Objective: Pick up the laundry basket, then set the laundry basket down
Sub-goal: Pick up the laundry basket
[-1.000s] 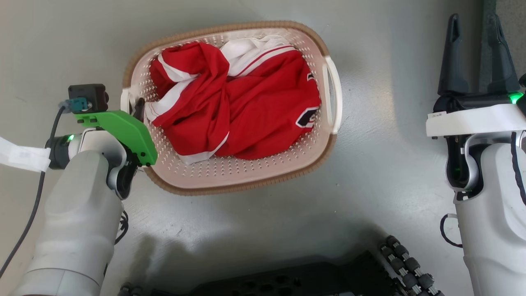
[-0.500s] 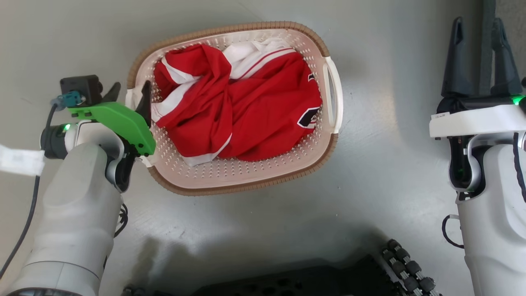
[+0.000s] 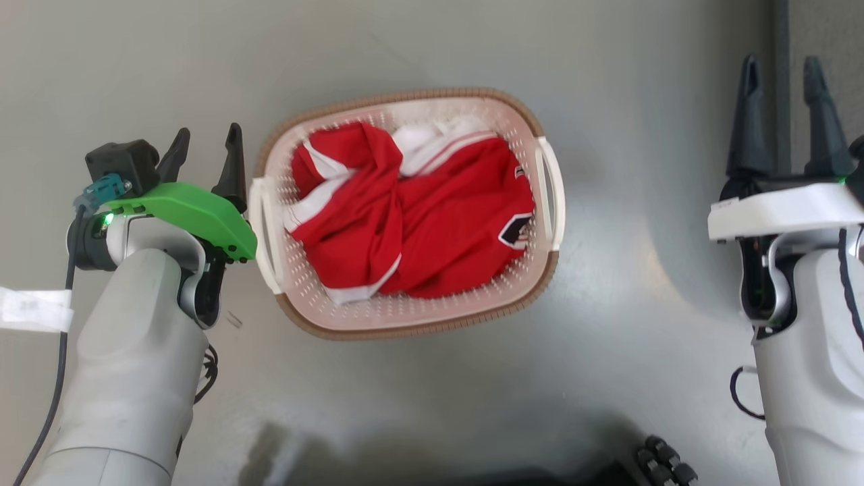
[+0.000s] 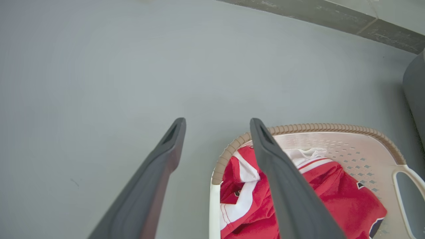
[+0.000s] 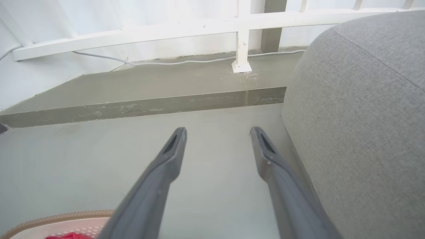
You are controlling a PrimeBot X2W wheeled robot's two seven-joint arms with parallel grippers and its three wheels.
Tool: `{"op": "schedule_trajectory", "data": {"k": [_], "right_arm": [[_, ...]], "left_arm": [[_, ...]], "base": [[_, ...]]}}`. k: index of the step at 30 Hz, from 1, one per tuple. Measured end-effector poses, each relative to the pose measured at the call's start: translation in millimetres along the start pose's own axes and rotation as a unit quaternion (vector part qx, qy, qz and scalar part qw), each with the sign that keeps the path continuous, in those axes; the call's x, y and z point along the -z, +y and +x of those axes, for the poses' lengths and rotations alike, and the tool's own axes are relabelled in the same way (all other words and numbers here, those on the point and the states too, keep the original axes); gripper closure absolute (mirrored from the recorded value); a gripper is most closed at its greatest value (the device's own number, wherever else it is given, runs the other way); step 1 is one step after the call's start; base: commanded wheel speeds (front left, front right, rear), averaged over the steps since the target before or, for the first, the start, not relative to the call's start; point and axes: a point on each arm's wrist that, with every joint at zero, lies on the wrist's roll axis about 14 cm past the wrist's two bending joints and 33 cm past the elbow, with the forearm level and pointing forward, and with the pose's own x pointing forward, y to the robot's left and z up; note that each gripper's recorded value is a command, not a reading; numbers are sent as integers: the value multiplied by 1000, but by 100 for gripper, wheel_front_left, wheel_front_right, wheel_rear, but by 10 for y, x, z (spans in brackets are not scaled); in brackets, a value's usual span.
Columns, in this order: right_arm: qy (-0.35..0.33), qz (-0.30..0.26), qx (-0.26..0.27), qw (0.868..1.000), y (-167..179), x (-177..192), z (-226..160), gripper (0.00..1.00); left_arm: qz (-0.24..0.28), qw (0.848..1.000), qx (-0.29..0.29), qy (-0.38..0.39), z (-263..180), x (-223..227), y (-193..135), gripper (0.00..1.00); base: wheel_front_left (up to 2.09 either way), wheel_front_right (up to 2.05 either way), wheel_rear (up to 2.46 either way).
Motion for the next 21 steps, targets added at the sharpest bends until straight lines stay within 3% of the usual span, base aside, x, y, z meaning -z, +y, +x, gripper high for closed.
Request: {"op": "schedule_trajectory", "data": {"k": [5, 11, 21], "right_arm": [[-13, 5, -5, 1000, 36, -167, -77, 0], [-32, 9, -2, 999, 19, -400, -234, 0], [-53, 11, -3, 999, -10, -641, -517, 0]], "left_arm": [[9, 999, 2, -45, -140, -356, -69, 0], [46, 987, 23, -154, -399, -1141, -292, 0], [83, 971, 30, -221, -891, -1523, -477, 0]], "base": [[0, 0, 0], [0, 0, 0], [0, 0, 0]]}}
